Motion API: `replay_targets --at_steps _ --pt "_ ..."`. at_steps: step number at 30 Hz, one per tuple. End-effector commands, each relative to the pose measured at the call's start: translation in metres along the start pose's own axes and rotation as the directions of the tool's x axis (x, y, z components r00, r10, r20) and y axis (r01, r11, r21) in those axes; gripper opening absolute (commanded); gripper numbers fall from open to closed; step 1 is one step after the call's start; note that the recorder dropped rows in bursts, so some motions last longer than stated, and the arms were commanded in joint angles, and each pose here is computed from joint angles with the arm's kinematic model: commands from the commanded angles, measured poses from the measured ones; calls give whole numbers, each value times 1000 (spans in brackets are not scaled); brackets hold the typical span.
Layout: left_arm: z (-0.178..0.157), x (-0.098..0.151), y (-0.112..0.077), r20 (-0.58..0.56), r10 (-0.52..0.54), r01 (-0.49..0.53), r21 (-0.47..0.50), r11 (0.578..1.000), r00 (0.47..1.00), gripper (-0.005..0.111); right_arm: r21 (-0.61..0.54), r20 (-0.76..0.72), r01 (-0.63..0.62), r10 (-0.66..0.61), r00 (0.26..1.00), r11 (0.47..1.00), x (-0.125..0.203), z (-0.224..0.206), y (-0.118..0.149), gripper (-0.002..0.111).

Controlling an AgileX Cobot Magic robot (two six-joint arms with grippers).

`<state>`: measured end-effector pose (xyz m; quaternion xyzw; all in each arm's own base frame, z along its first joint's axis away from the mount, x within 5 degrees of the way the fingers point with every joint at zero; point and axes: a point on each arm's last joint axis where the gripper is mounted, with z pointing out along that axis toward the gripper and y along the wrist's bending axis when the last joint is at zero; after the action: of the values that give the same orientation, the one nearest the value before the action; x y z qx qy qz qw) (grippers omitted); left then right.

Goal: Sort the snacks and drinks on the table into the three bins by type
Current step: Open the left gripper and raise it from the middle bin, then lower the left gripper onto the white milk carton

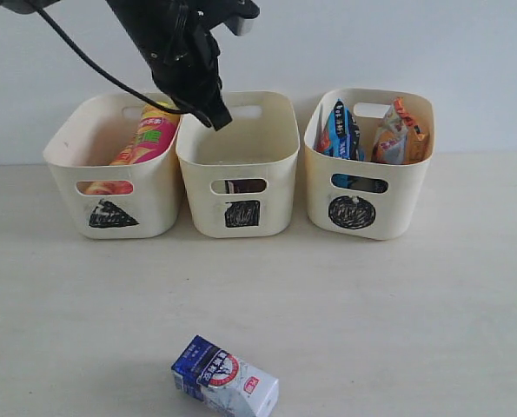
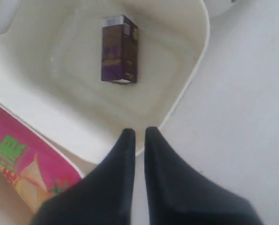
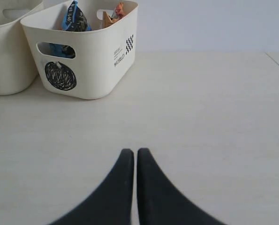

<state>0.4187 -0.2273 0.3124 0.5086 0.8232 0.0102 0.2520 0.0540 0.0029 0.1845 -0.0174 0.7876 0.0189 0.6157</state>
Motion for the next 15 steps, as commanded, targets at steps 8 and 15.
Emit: replay_targets --at_steps 8,15 --pt "-14 8 -30 95 270 -284 188 940 958 4 0 8 -1 1 1000 1000 0 0 0 0" --pt "2 38 -53 85 450 -453 304 838 889 4 0 8 -1 1 1000 1000 0 0 0 0"
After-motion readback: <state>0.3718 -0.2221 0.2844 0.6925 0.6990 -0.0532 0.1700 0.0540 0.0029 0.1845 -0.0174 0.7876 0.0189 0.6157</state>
